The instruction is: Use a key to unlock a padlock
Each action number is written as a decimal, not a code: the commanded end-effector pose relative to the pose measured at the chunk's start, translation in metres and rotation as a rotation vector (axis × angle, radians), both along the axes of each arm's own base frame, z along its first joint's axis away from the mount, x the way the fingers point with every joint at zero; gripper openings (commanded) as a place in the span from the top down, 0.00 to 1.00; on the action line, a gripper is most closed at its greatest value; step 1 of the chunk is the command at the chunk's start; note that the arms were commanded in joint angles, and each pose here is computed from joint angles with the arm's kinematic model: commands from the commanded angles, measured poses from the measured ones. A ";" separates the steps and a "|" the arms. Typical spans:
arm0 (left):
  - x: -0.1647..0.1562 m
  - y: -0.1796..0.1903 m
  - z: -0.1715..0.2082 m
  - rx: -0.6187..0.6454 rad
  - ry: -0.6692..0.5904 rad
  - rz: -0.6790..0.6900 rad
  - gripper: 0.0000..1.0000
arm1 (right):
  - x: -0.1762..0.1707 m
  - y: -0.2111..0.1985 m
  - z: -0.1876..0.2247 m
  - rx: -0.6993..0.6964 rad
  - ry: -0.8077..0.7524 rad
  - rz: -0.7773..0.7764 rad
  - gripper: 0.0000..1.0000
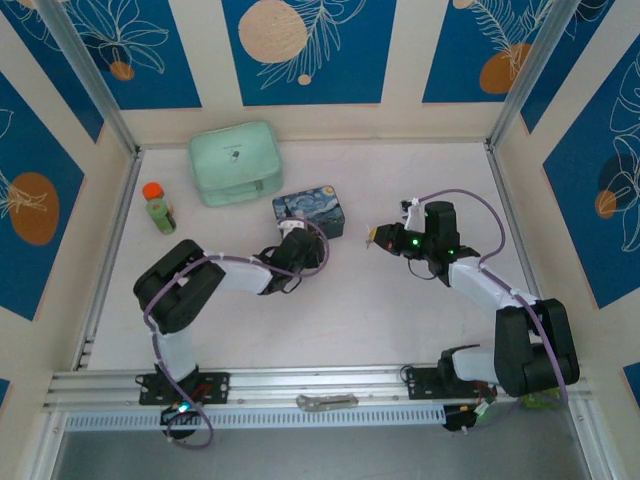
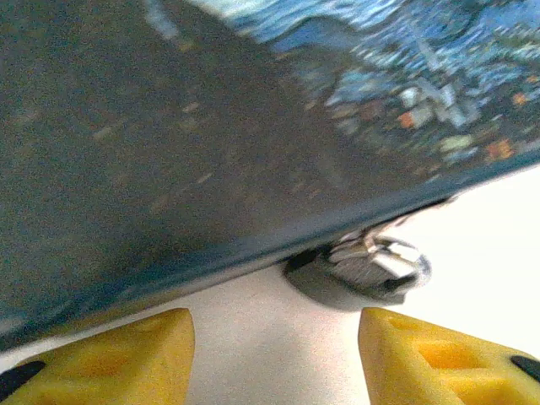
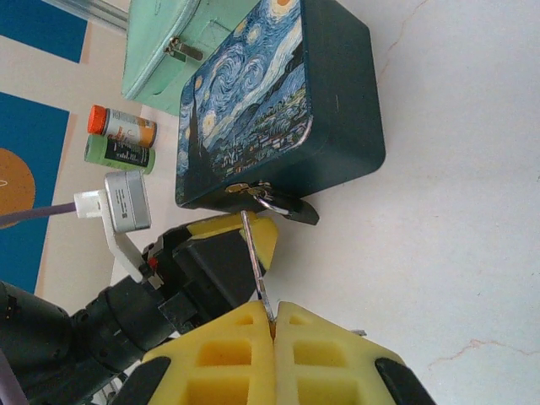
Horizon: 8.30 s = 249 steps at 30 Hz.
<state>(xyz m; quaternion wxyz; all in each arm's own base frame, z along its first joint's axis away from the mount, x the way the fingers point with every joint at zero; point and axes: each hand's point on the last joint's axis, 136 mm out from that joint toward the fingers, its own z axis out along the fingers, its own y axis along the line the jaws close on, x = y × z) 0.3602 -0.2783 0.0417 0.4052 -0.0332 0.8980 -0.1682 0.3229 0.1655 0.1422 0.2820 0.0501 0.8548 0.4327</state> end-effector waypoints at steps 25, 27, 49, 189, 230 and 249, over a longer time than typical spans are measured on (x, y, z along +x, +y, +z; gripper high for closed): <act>0.058 -0.036 -0.006 -0.101 -0.055 -0.110 0.60 | -0.002 0.014 0.011 0.006 -0.012 0.043 1.00; 0.056 -0.039 -0.006 -0.116 -0.057 -0.135 0.66 | -0.002 0.014 0.009 0.005 -0.006 0.043 1.00; 0.032 -0.057 0.046 -0.564 0.054 -0.326 1.00 | -0.012 0.030 -0.019 0.090 0.133 0.128 1.00; 0.004 -0.082 0.093 -1.016 0.124 -0.417 1.00 | 0.007 0.076 -0.026 0.395 0.222 0.197 1.00; -0.014 -0.096 0.086 -1.043 0.133 -0.429 1.00 | 0.044 0.111 -0.034 0.443 0.340 0.007 1.00; -0.028 -0.099 0.087 -1.051 0.175 -0.472 1.00 | 0.057 0.085 -0.042 0.289 0.239 -0.017 1.00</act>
